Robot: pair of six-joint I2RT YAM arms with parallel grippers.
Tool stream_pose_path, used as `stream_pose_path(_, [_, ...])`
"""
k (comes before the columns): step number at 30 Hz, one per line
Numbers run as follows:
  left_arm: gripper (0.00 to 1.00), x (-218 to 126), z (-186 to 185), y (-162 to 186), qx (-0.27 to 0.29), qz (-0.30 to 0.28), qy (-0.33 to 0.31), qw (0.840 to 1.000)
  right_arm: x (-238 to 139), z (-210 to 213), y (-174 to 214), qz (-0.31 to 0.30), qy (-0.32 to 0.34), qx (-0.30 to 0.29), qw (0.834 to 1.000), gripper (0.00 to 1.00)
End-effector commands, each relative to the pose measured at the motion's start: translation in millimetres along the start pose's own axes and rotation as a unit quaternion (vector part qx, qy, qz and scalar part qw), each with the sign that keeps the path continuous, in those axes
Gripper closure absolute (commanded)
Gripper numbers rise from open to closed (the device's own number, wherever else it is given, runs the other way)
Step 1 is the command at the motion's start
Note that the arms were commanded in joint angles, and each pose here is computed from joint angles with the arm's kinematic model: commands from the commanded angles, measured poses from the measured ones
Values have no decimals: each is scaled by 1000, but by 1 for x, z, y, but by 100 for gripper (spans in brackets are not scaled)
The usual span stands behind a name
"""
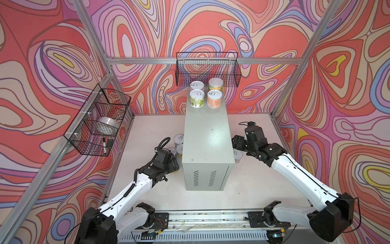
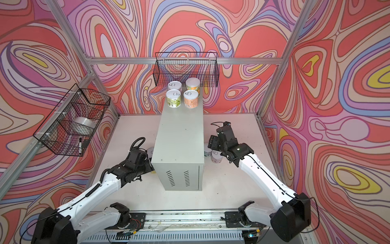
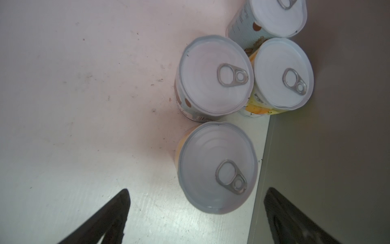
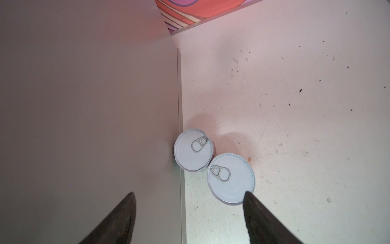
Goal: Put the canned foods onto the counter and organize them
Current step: 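Lower the left gripper around the yellow-labelled can beside the cabinet and close it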
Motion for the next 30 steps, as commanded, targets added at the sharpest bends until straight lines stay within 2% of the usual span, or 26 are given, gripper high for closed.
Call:
stream_pose_path(1, [0, 9, -15, -3, 7, 0, 20, 1000, -3, 3, -10, -13, -5, -3, 1000, 18])
stream_pose_path(9, [4, 31, -9, 4, 6, 17, -21, 1000, -1, 2, -10, -14, -4, -4, 1000, 18])
stream_pose_path(22, [11, 56, -1, 1, 13, 5, -79, 997, 12, 6, -2, -6, -18, -4, 1000, 18])
stream_pose_path(30, [27, 61, 7, 10, 10, 13, -88, 996, 12, 7, -2, -6, -21, -5, 1000, 18])
Point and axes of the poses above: each gripper's point midway between its finger pads, its own x axis out along the fingers, its own z axis along the line the jaws close on, y = z × x, the point moved 1 cm from there along -x, back along the fingers, and after that the axes turned 2 degrees about -x, right-handed, at the moved point
